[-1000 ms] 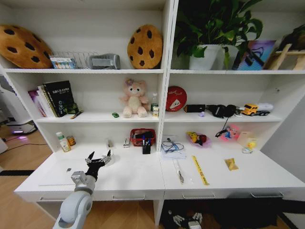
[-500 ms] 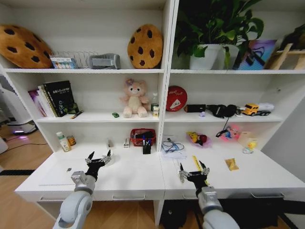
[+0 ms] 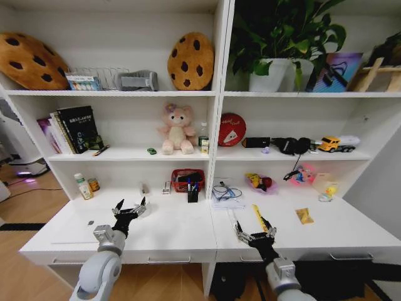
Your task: Organize the objects on the table.
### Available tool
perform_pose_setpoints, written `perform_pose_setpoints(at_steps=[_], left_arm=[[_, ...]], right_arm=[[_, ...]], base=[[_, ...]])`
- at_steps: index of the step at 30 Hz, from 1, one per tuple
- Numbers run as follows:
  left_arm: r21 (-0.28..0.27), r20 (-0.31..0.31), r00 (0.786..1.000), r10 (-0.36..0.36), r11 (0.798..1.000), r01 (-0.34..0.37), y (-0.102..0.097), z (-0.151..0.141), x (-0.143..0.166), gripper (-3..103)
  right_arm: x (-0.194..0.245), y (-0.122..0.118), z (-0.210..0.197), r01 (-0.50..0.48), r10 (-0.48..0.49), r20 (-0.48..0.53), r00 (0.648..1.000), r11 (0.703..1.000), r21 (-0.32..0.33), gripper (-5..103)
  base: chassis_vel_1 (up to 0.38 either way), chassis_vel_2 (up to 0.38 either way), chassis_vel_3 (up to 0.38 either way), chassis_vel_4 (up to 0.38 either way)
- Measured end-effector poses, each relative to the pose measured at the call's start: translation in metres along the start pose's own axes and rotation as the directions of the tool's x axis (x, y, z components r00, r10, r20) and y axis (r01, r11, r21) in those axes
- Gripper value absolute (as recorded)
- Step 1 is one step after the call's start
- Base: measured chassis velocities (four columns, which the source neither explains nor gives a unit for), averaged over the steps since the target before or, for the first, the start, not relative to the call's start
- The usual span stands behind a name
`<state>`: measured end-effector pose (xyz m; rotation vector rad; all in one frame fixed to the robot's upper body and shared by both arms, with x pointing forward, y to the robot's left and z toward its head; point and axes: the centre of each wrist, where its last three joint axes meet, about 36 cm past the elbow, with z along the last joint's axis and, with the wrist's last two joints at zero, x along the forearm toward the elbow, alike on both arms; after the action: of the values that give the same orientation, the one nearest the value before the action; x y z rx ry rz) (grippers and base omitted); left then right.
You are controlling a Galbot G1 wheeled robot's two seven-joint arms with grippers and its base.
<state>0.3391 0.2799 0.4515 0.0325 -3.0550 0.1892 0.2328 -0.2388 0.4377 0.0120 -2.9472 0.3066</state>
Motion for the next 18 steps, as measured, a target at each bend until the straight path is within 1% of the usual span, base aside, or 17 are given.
perform_pose_setpoints(at_steps=[5, 18], left_arm=[[0.000, 0.000, 1.000, 0.000, 1.000, 0.000, 0.0000, 0.0000, 0.0000, 100], [0.000, 0.000, 1.000, 0.000, 1.000, 0.000, 0.0000, 0.0000, 0.0000, 100]], right_arm=[[0.0008, -0.0003, 0.0010, -0.010, 0.010, 0.000, 1.000, 1.000, -0.002, 100], [-0.0041, -0.0016, -0.0068, -0.012, 0.012, 0.011, 1.000, 1.000, -0.012, 100]], base=[[-0.091, -0.079, 0.107, 0.088], [-0.142, -0.141, 0.137, 0.140]])
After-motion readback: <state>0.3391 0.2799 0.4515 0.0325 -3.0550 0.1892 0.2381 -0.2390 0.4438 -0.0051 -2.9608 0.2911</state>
